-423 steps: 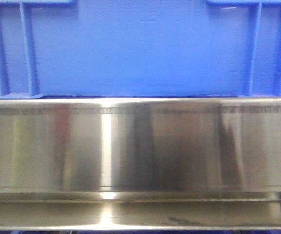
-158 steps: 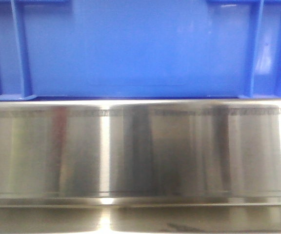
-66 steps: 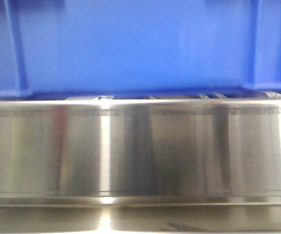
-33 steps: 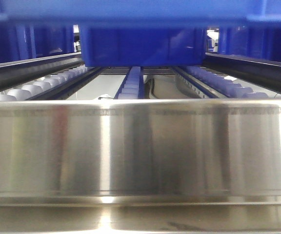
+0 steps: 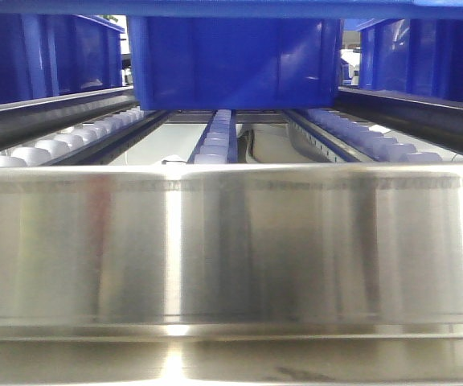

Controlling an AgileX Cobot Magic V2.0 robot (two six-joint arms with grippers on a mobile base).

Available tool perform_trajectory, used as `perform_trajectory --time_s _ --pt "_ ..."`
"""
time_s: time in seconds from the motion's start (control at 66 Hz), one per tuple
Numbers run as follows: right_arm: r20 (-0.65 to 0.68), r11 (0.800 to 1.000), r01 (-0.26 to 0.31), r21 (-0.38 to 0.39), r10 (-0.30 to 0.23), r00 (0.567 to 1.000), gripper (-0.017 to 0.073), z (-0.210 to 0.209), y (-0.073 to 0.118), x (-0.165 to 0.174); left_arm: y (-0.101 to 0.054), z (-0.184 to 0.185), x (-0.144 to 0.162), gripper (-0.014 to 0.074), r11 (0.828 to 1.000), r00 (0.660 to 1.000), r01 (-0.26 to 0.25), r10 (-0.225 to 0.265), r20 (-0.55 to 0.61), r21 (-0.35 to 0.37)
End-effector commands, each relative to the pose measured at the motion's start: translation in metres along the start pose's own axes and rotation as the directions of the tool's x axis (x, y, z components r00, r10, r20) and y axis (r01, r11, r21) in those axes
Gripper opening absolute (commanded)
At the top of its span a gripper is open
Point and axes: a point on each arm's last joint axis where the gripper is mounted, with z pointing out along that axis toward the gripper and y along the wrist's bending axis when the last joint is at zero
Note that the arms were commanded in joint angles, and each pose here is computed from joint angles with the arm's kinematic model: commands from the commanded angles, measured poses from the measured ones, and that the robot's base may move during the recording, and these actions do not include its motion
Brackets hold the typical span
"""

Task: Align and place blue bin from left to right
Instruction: 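Lift and pull the blue bin off the rollers toward the robot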

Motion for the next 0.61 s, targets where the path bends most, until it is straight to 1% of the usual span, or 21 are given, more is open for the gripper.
perform_trajectory --time_s 0.0,0.182,0.591 --pt "0.113 0.999 0.015 0.032 -0.018 0.993 -0.0069 -0.009 -0.0028 -0.0102 -0.0062 -0.0211 -0.0064 -0.0111 0.998 0.994 -0.016 0.01 0.106 0.055" --pt "0.135 0.999 0.015 0.03 -0.019 0.991 -0.0069 -0.0092 -0.0027 -0.0122 -0.0062 -0.0211 -0.0064 -0.0111 0.998 0.994 -0.016 0.01 0.106 0.055" --pt "0.137 0.999 0.015 0.03 -0.019 0.99 -0.0069 -0.0092 -0.0027 -0.0123 -0.0062 -0.0211 -0.0064 -0.0111 0.998 0.994 -0.016 0.01 0.106 0.055"
